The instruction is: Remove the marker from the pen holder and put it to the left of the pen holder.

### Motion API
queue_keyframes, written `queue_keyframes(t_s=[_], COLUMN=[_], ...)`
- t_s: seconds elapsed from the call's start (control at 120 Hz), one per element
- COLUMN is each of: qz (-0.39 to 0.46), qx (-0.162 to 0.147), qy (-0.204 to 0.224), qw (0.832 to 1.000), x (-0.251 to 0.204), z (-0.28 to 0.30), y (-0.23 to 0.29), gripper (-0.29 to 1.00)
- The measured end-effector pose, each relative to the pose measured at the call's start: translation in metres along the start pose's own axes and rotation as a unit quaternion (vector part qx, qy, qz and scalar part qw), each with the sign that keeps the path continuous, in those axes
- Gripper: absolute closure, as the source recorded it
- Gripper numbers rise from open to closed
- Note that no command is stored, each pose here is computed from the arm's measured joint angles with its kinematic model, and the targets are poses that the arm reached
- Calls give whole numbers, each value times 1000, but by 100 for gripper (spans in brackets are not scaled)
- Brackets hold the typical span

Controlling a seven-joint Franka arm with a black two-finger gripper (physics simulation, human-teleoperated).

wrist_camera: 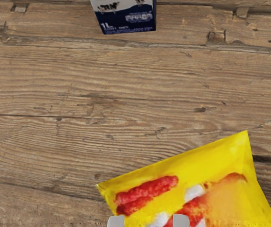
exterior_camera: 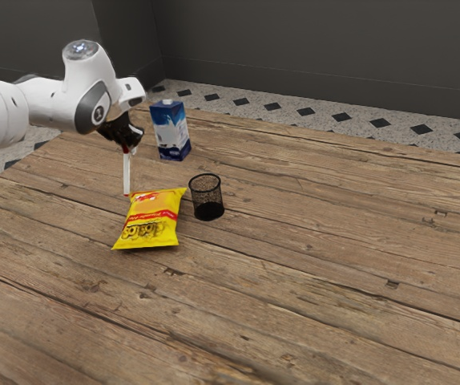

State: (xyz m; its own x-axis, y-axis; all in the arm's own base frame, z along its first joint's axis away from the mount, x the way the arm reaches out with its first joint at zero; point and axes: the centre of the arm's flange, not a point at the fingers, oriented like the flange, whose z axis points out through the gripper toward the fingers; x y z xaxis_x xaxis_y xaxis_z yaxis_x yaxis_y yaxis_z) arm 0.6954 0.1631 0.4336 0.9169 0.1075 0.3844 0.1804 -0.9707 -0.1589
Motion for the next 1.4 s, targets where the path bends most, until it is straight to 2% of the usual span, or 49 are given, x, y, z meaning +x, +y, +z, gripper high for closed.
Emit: queue_keyframes(t_s=[0.167, 0.3, 0.7, 0.917, 0.975, 1.025, 1.075, 1.142, 1.175, 1.25, 1.4], qz=[-16, -26, -35, -26, -21, -14, -8, 18, 30, 64, 106], qx=[21, 21, 33, 15, 14, 11, 4, -16, -28, -51, -58], qy=[-31, -41, -41, -36, -21, 0, 30, 83, 92, 63, -33], qw=[999, 999, 998, 999, 999, 1000, 1000, 996, 995, 995, 992], x=[-2, -1, 5, 8, 15, 21, 14, 4, -7, -31, -60], z=[44, 73, 109, 105, 82, 31, -54, -195, -250, -304, -309], y=[-35, -54, -92, -91, -95, -92, -86, -53, -39, -5, 25], gripper=[76, 76, 77, 32, 25, 19, 15, 11, 10, 7, 3])
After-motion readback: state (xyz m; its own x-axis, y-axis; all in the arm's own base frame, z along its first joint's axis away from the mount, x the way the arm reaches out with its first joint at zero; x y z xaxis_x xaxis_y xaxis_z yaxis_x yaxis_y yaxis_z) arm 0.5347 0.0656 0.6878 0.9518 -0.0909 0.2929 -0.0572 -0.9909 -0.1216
